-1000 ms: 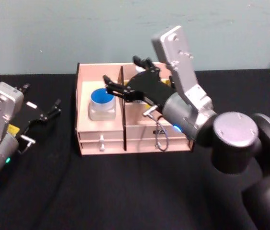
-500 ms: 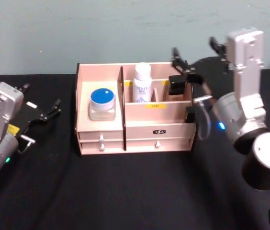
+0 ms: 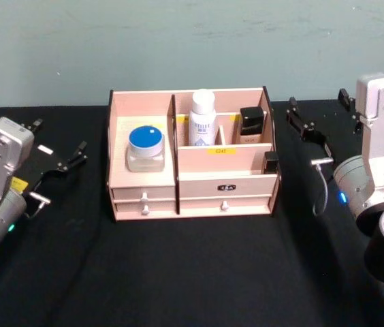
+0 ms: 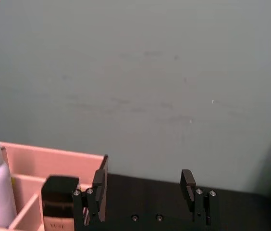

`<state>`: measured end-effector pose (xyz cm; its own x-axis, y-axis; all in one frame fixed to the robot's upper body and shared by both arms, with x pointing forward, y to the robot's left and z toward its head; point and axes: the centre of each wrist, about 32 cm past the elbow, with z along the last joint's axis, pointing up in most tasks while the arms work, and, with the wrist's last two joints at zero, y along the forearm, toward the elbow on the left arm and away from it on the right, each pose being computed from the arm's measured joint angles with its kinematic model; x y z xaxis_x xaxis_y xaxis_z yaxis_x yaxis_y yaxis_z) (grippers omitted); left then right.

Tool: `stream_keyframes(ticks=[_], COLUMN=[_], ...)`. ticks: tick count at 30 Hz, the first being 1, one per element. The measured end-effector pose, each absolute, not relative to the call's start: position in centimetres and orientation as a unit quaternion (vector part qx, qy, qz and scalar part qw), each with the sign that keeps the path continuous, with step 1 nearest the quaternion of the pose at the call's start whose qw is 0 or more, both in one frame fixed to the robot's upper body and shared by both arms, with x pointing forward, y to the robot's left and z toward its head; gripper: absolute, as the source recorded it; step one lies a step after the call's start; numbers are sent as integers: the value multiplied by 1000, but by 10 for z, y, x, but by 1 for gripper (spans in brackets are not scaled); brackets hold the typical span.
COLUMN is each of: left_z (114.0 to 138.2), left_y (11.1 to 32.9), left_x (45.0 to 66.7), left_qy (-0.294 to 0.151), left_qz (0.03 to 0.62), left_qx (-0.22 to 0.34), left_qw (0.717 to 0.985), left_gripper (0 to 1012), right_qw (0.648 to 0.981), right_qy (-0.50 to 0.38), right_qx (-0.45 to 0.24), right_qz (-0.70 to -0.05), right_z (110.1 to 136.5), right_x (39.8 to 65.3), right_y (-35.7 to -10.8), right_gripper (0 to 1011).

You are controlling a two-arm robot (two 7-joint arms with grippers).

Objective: Pick up the facial cleanser and watermelon frost from the table and place them into the tiered storage box.

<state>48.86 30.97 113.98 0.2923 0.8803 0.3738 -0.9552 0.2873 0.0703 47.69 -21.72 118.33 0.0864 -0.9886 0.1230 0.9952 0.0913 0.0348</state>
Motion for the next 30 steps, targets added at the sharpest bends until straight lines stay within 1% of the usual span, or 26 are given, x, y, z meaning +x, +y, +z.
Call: stream_keyframes(ticks=[8,30], left_z=[1140,1140], left_y=[310,310], left_x=[489,489], left_qy=[-132,-132], left_qz=[580,580], left_qx=[141,141], left_qw=[791,791], left_gripper=[1001,1001], right_qw=[739,738], right_qy=[-29,-34], right_qx=[-52,-48], right_qz=[-672,-672], right_z=[1165,1169], right_x=[479,479], right_y=[-221,-220], right_gripper=[1002,1002])
